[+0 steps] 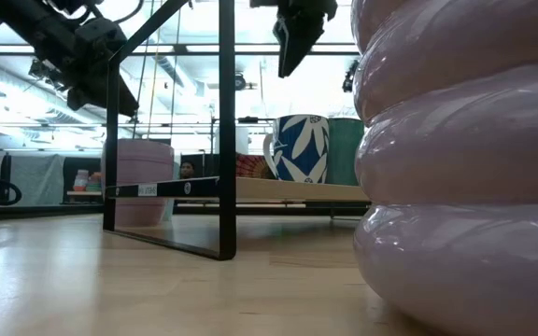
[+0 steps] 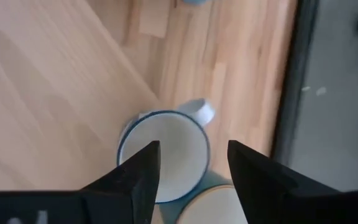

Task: Place coffee mugs
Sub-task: Put the light blue cup on the shelf

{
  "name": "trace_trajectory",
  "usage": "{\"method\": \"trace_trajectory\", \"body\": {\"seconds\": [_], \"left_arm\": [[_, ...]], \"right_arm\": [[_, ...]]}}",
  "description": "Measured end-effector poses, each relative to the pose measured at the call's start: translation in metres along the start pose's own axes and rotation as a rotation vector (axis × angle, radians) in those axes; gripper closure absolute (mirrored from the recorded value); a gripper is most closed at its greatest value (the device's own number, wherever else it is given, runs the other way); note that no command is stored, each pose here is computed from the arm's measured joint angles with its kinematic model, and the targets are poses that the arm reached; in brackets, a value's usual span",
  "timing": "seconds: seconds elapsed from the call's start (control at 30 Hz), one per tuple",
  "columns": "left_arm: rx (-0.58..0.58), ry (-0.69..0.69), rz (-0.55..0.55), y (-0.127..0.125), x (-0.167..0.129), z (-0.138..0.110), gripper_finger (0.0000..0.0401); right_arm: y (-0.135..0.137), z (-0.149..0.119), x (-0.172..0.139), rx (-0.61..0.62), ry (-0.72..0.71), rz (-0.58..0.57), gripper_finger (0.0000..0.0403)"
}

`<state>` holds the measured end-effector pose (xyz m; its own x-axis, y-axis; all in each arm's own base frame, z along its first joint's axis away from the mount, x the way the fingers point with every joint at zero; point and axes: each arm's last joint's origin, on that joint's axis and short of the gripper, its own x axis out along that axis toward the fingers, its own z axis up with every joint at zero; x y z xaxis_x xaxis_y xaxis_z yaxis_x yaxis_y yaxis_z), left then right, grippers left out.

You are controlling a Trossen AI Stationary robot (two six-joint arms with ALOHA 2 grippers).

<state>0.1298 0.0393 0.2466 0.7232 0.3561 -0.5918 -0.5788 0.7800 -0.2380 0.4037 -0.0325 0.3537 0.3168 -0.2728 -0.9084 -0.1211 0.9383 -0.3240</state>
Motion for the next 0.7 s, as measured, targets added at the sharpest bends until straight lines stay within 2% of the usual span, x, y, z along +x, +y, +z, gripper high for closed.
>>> {"method": "trace_trajectory", "body": {"seconds": [0.17,0.3,0.5,0.7], "left_arm": [[-0.045,0.040,0.008,-0.003,-0.001,0.009,0.0290],[-0.044,0.082,0.010,-0.008,0.004,0.018,0.0290],[-0.022,0.160,0.084,-0.010,0.026,0.031,0.0290],[-0.040,0.255,0.147,-0.001,0.053,0.038,0.0290]], "right_arm": [[0.000,-0.003,0.007,0.021,0.019,-0.005,0.0219],[0.001,-0.008,-0.005,0.032,-0.058,-0.026,0.0228],[0.001,-0.024,-0.027,0.060,-0.192,-0.041,0.0235],[0.009,-0.042,-0.030,0.073,-0.280,-0.034,0.0236]]}}
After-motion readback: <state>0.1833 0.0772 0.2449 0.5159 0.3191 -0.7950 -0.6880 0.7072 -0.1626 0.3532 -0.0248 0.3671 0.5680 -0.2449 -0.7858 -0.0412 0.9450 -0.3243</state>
